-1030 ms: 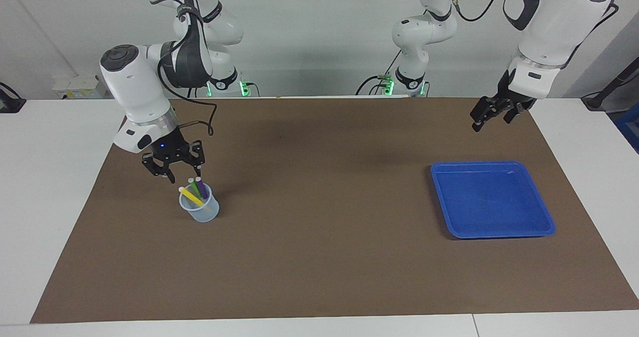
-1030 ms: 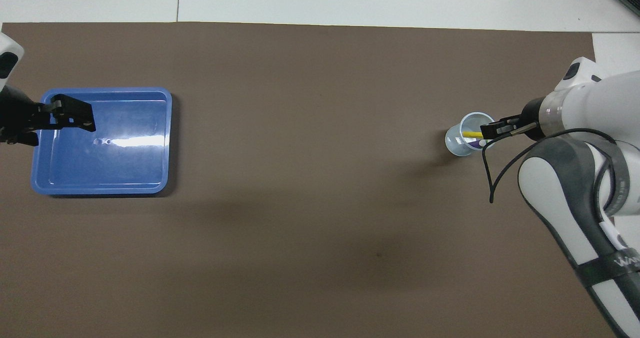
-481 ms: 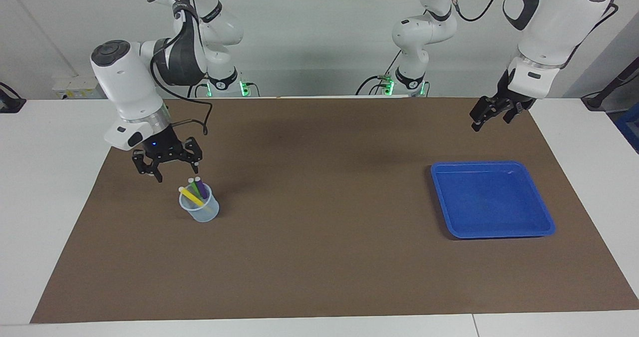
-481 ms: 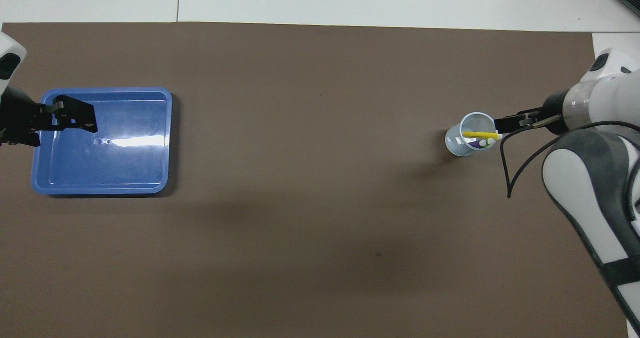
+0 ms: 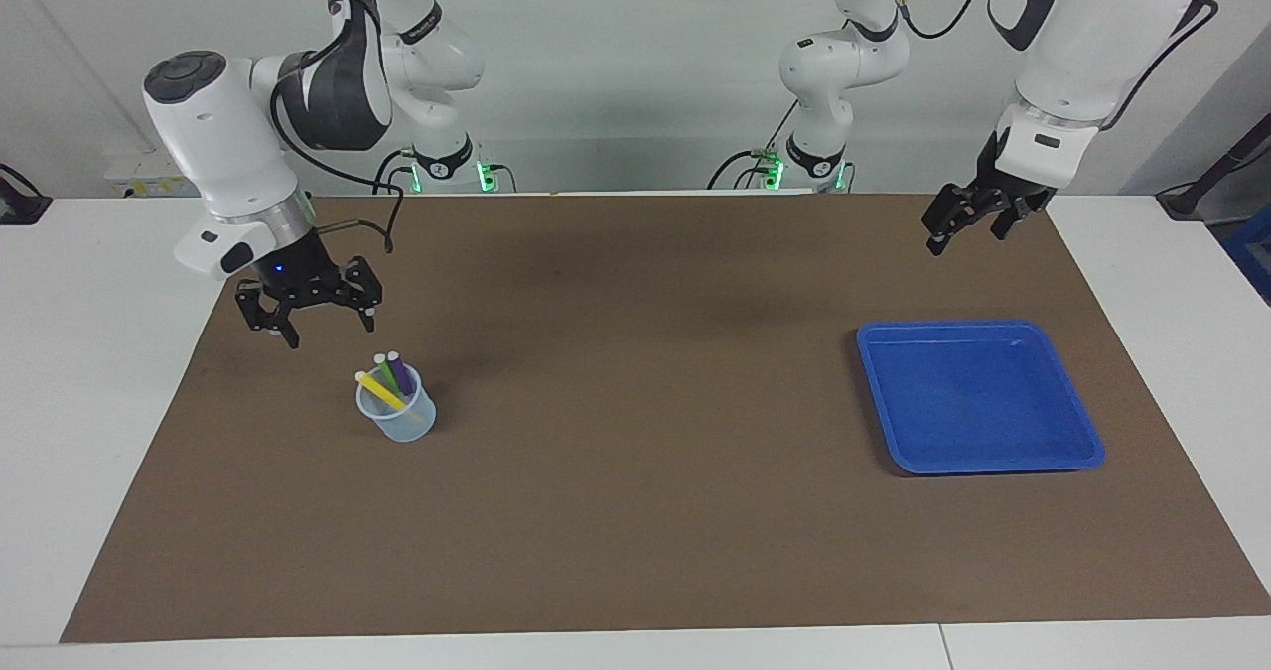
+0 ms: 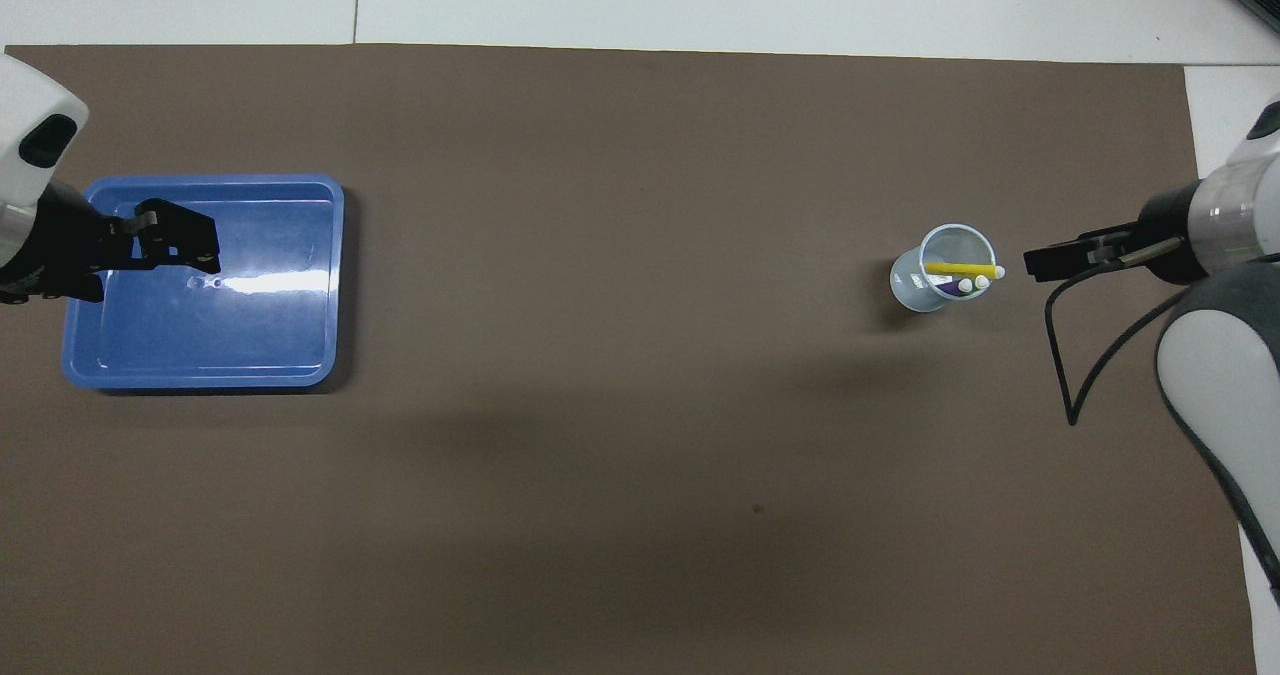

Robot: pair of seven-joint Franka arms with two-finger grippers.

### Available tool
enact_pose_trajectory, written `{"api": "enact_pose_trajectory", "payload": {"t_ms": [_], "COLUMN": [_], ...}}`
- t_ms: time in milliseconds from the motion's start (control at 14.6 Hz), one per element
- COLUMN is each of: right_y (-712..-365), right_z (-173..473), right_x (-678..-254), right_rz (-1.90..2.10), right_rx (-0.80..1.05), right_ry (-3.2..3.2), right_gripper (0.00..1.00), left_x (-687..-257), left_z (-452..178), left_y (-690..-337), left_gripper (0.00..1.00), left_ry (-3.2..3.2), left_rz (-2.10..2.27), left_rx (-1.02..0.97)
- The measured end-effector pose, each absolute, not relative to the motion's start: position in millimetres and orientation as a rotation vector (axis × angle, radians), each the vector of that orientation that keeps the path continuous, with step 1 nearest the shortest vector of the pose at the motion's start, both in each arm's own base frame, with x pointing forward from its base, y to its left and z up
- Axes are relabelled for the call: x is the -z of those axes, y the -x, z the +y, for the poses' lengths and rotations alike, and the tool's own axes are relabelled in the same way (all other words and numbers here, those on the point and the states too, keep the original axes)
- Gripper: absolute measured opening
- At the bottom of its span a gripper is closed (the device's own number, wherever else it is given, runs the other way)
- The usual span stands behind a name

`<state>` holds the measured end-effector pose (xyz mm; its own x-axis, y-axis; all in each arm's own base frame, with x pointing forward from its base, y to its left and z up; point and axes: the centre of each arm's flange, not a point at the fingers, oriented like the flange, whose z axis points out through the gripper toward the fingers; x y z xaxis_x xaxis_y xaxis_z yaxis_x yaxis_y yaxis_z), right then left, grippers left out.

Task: Transfer and insert pens with both arms

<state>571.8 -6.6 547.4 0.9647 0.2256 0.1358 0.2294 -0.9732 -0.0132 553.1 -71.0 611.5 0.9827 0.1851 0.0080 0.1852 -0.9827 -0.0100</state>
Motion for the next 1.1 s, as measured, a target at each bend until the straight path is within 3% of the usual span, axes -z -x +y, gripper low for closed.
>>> {"api": "enact_pose_trajectory", "payload": {"t_ms": [687, 1098], "right_y": [-527.5, -500.8], "right_z": [-1.1, 7.7], "right_x": [-626.0, -644.2], "right_rz": [-0.291, -0.215], "right_rx": [0.006, -0.072], "right_ry": [3.099, 3.11], "right_gripper": [1.0, 1.0], "left_x": [-611.3, -610.8], "left_z": [-69.6, -71.2], "left_y": [-553.4, -553.0], "left_gripper": [1.0, 1.0], "left_ry": [3.129, 3.129], "left_rz": [-0.103, -0.094], "left_rx": [0.011, 0.007]}}
